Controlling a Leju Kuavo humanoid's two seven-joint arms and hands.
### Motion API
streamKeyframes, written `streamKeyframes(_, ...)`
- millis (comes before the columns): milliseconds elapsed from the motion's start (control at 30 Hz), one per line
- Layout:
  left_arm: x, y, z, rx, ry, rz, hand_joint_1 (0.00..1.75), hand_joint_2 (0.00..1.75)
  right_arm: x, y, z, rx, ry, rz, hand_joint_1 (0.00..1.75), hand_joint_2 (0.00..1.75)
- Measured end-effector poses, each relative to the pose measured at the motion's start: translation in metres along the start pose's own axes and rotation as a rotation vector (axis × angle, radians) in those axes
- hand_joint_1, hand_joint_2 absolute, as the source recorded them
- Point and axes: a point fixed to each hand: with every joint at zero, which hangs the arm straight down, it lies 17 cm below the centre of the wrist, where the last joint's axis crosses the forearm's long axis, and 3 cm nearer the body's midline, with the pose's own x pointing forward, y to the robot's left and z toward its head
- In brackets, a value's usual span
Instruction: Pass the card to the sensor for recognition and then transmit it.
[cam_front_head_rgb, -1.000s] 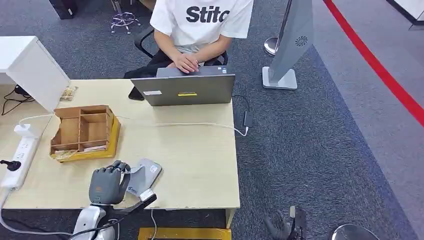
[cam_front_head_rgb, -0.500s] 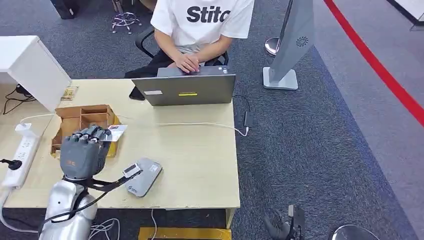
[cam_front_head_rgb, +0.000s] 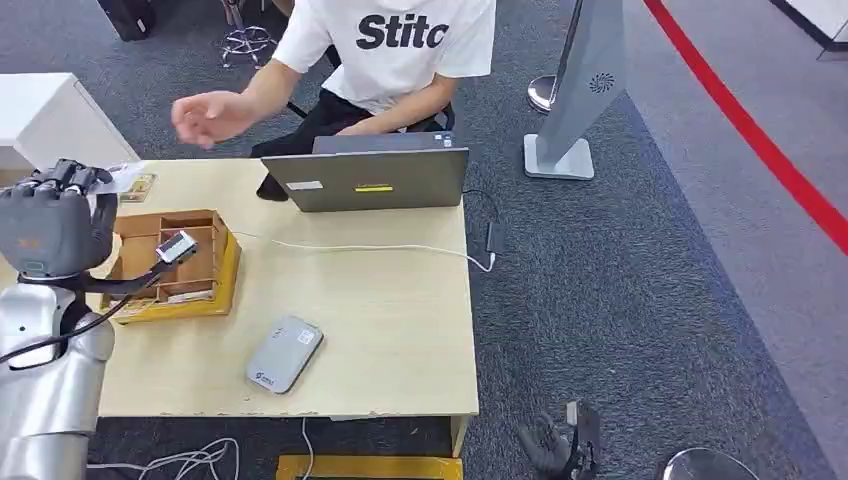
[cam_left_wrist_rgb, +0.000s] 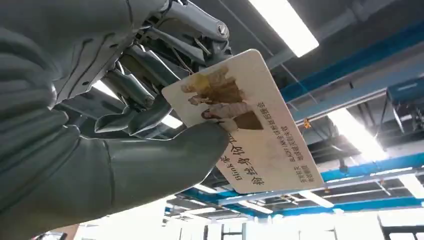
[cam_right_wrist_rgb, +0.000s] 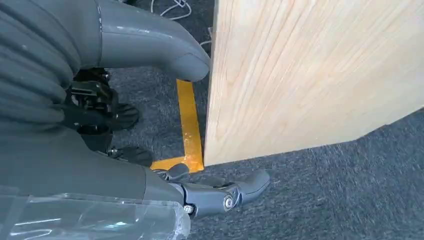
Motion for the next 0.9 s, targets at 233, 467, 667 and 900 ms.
streamKeyframes(233, -0.022, -0.018, 0.0, -0.055, 0.012, -0.026, 1.75, 1.75, 0.002, 0.004, -0.001, 0.006, -0.002, -0.003, 0.0, 1.75)
streamKeyframes(467, -0.026, -0.025, 0.003, -0.077, 0.014, -0.032, 1.75, 1.75, 0.002, 0.007, -0.001, 0.012, -0.001, -0.007, 0.0, 1.75)
streamKeyframes(667, -0.026, -0.03, 0.006, -0.093, 0.009, -0.035, 0.0, 1.75, 0.002, 0.008, -0.001, 0.02, -0.001, -0.011, 0.0, 1.75)
streamKeyframes(900, -0.018, -0.033, 0.011, -0.102, -0.02, -0.027, 0.0, 1.75, 0.003, 0.008, -0.001, 0.019, -0.003, -0.016, 0.0, 1.75)
